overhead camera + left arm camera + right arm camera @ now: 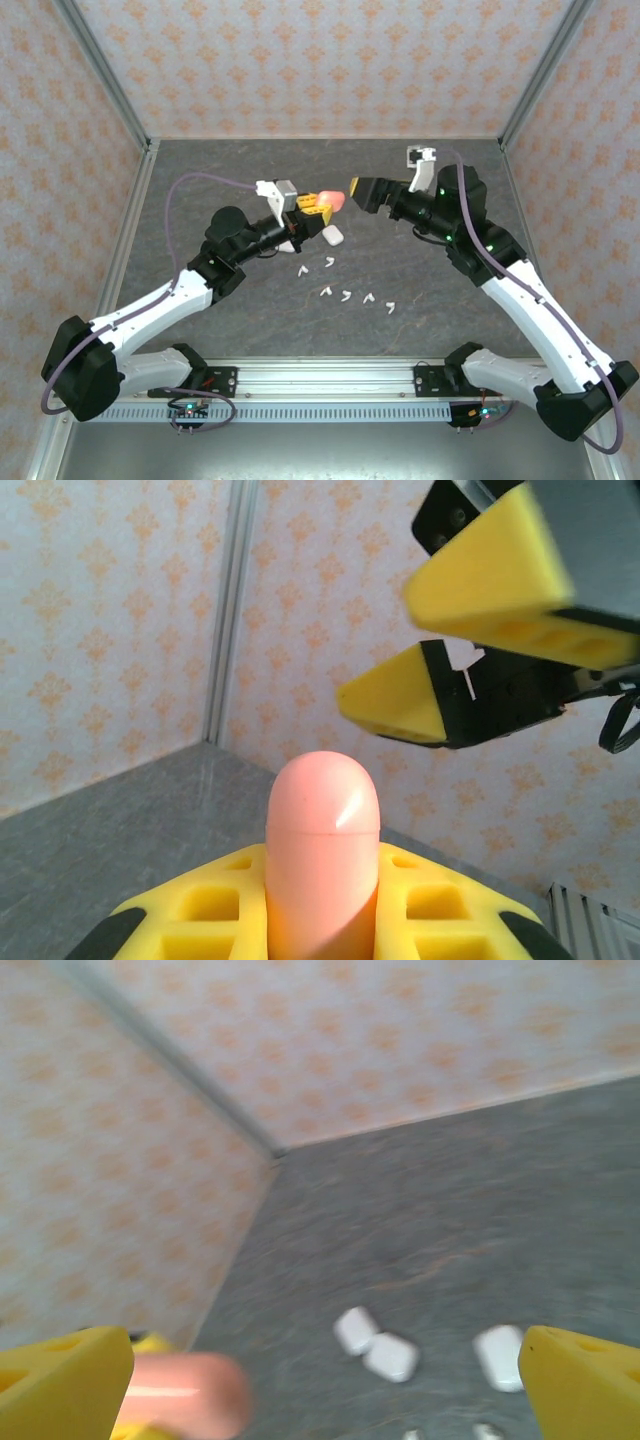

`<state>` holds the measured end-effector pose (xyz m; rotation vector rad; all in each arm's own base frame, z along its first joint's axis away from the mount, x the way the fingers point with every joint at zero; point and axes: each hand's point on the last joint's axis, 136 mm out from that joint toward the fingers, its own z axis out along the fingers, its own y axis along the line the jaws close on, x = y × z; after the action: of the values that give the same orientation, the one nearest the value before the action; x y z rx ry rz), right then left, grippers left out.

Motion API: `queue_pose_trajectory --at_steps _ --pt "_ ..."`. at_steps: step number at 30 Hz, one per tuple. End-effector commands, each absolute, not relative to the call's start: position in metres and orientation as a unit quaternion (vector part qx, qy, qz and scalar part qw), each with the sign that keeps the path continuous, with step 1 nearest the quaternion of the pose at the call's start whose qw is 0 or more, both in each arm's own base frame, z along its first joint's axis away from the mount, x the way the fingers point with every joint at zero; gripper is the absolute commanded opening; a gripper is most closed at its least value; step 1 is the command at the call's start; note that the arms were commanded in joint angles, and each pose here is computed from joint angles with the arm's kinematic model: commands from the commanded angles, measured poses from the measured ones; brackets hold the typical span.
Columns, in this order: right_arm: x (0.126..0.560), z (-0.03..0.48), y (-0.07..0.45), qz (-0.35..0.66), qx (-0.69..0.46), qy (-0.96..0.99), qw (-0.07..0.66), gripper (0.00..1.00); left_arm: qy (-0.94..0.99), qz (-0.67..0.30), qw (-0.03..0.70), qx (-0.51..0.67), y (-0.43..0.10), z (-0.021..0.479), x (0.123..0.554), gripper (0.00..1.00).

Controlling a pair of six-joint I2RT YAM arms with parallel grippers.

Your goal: Insert the wireless bluetooth earbuds into the charging case

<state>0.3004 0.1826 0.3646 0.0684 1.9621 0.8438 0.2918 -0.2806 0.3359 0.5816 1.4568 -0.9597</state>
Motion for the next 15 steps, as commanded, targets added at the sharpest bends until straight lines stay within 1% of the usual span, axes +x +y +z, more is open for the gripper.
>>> queue_pose_trajectory --at_steps 1,4,8,11,15 --pt "0.316 0.323 0.112 0.228 0.185 0.821 0.49 0.99 0.648 -0.389 0.611 0.234 -0.277 0.335 0.307 0.0" --pt "0.32 0.278 0.099 0.222 0.239 0.826 0.46 0.99 0.673 -0.384 0.6 0.199 -0.272 0.323 0.324 0.0" --pt "0.319 0.226 0.096 0.215 0.267 0.84 0.42 0.99 0.726 -0.387 0.549 0.149 -0.265 0.299 0.357 0.0" --pt "0.317 0.2 0.098 0.203 0.267 0.856 0.394 0.99 0.766 -0.378 0.507 0.115 -0.261 0.274 0.384 0.0" --pt "0.318 0.184 0.104 0.196 0.252 0.872 0.371 0.99 0.817 -0.362 0.445 0.065 -0.256 0.237 0.421 0.0"
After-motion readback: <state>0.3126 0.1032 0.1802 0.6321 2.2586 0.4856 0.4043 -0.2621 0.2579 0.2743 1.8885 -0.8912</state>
